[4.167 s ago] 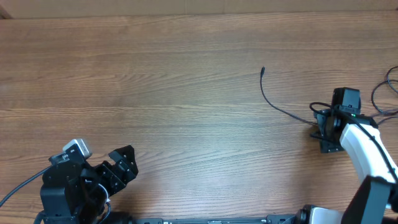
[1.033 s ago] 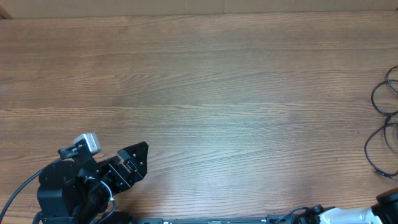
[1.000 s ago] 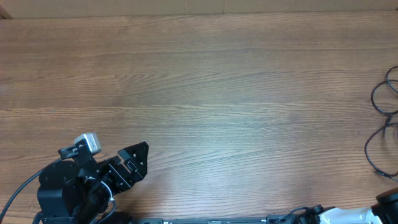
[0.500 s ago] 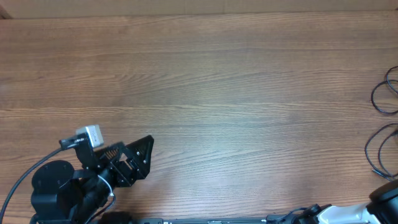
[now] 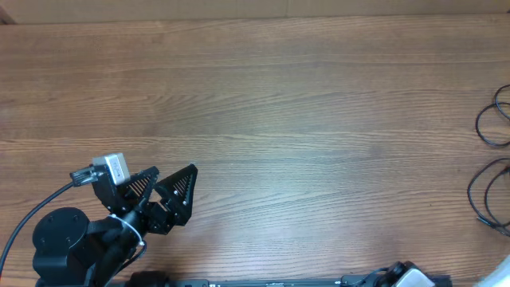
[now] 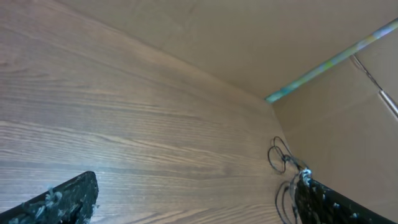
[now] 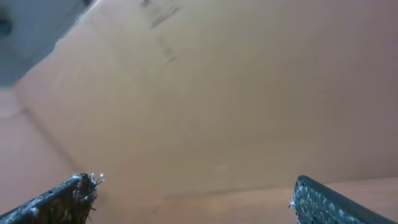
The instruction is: Untangle cables
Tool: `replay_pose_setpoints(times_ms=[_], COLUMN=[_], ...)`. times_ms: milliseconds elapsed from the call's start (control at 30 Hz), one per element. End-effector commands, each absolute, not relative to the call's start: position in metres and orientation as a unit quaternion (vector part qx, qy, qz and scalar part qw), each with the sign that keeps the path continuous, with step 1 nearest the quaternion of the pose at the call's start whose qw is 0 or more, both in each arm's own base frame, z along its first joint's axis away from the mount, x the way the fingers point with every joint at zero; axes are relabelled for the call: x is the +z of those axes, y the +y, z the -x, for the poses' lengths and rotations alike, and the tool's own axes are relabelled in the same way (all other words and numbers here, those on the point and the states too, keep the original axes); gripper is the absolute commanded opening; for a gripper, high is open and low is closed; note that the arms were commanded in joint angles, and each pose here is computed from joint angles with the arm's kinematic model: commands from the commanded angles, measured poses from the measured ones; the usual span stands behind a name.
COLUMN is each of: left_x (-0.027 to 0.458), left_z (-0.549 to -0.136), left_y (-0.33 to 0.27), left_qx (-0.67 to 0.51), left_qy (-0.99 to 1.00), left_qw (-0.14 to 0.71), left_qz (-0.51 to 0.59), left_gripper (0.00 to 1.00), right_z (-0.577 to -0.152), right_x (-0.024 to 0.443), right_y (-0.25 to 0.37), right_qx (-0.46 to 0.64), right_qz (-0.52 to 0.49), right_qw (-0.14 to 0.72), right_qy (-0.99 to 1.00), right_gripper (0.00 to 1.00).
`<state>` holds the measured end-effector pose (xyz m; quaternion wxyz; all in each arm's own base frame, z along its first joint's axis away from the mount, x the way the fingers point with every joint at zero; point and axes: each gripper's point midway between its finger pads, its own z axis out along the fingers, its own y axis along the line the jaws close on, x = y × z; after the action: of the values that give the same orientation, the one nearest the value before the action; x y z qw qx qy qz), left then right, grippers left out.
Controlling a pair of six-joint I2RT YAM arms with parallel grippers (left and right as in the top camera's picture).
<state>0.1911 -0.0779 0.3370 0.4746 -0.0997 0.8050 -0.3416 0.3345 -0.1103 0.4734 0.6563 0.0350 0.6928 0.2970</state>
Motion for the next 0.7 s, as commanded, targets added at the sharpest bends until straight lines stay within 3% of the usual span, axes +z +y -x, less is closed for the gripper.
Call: replay_pose_setpoints(times_ms=[0,167,367,667], left_x=[0.337,0.336,0.333,0.31], left_z=[-0.193,-0.193,-0.194,-0.199], left_y=[-0.074,-0.074,-0.07,-0.01], left_qx=[-0.325,-0.324,-0.309,-0.16], left_qy=[0.807,0.808,0.812,0.825], left_qw=[0.484,0.483,0.486,0.503], left_qz=[0.093,0.092,0.094,0.202], left_gripper=[1.0,0.99,1.0,0.85], right_z=[-0.314,-0.285,-0.249,-0.213], right_x=[0.486,0.456,0.421,0.374], right_y=[-0.069,-0.045,-0.007,-0.007], right_qx=[0.232,0.113,0.114,0.048], right_qz=[0.034,-0.002,-0.004,-0.059], right_qw=[0.676,0.649,0.587,0.504], right_qy=[0.698,0.753,0.802,0.861], right_gripper=[1.0,1.0,1.0,1.0])
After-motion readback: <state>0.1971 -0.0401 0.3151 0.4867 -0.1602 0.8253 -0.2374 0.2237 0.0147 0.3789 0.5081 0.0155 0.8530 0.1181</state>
